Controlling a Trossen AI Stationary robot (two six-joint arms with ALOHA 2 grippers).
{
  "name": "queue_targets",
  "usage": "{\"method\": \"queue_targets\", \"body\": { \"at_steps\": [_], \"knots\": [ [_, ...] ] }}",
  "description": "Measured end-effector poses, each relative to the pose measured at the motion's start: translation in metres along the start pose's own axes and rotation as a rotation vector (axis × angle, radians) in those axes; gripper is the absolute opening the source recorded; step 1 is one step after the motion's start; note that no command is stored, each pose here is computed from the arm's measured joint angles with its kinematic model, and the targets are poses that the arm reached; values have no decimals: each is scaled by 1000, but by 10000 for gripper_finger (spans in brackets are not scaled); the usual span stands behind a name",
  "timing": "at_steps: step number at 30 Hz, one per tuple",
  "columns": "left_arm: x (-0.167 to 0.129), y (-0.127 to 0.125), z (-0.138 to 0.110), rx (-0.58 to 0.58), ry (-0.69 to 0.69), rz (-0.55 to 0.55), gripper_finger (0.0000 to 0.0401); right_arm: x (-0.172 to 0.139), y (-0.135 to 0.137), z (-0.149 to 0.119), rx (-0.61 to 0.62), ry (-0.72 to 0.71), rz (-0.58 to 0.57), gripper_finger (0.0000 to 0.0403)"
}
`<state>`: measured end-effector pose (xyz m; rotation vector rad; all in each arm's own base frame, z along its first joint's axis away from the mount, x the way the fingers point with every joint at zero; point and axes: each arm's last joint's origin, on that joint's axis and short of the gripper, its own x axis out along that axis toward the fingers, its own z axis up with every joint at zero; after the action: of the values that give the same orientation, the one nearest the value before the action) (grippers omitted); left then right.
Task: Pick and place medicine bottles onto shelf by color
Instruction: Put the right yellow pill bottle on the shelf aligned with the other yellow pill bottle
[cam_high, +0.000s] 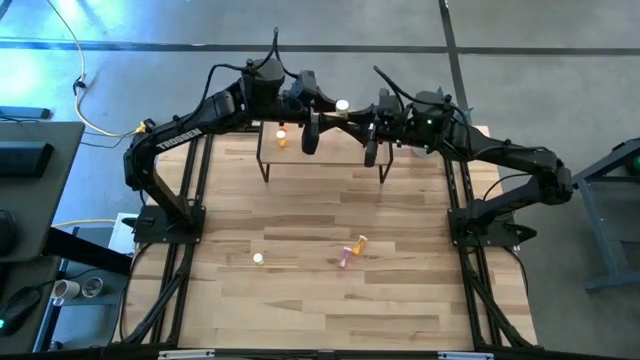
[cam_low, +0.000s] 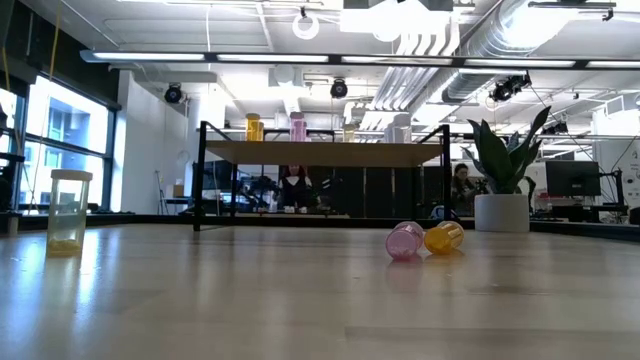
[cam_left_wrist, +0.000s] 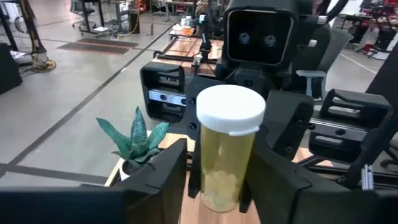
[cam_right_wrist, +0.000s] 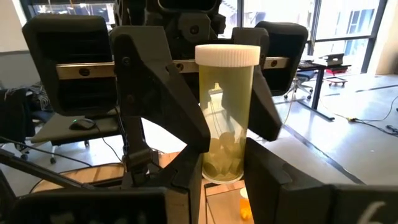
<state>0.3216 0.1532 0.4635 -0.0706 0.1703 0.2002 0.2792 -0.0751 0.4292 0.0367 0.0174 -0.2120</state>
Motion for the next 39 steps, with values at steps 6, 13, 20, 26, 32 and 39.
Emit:
{"method": "queue_targets", "body": {
  "at_steps": [6, 13, 20, 26, 32, 39],
  "knots": [
    [0, 0, 0, 11, -2, -4, 107, 0, 0, 0, 0, 1, 1, 76],
    [0, 0, 0, 18, -3, -4, 95, 0, 0, 0, -9, 1, 1, 79],
    [0, 0, 0, 42, -3, -4, 94, 0, 0, 0, -8, 3, 3, 90],
    [1, 0, -1, 42, 4, -1, 93, 0, 0, -2, -13, 22, -16, 97],
    [1, 2, -3, 56, 23, 40, 93, -1, -1, -6, -12, 67, -39, 140],
    [0, 5, -5, 77, 41, 80, 93, -9, -2, -9, -5, 133, -85, 173]
  ]
}}
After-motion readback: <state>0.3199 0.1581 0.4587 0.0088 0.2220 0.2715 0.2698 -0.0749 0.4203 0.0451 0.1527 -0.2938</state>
